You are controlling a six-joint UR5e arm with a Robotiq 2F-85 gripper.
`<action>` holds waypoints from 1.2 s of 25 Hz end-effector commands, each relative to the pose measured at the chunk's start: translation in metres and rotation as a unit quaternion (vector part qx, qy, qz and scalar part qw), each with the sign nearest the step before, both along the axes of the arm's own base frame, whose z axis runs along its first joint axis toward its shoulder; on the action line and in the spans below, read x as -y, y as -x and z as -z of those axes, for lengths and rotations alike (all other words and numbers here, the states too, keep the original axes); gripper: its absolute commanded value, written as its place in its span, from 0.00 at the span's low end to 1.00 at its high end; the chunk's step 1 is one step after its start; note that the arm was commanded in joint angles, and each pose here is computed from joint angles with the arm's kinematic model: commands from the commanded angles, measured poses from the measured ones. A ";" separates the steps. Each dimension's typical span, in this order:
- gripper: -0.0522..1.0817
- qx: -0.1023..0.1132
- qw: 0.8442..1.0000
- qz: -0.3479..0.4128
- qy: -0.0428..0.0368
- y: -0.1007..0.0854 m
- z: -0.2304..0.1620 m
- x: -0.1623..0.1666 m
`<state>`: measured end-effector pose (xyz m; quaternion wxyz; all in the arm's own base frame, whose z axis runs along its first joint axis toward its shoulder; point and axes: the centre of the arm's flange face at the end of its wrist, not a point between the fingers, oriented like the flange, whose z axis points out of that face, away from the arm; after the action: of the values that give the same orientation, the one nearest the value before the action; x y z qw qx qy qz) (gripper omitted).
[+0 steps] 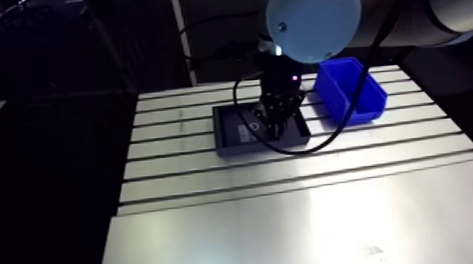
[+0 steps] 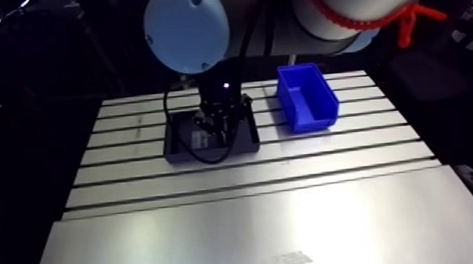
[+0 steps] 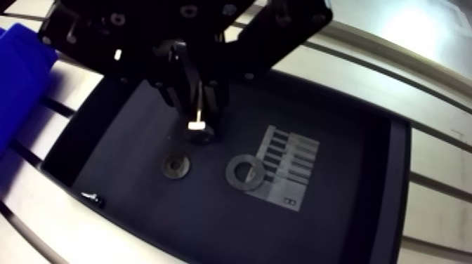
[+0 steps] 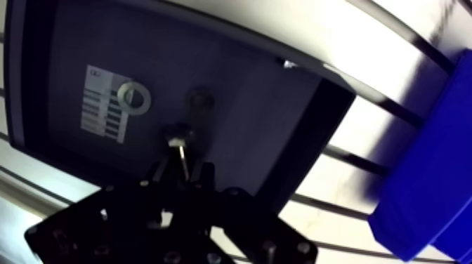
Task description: Pick up the M10 bolt from the tray and put it into the blue bin.
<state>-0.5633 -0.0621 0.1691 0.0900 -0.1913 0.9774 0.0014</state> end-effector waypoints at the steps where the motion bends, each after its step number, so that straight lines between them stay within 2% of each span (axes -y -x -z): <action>1: 0.69 0.000 1.000 0.000 0.000 0.000 0.000 -0.001; 17: 0.73 0.001 1.000 0.000 0.001 -0.001 0.001 0.000; 22: 0.82 -0.001 1.000 0.001 0.001 0.001 -0.001 -0.002; 25: 0.91 -0.003 1.000 0.002 0.001 0.001 -0.003 -0.003; 30: 0.97 -0.009 1.000 0.002 0.000 0.003 -0.009 -0.003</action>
<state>-0.5649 -0.0593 0.1731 0.0858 -0.1897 0.9781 0.0017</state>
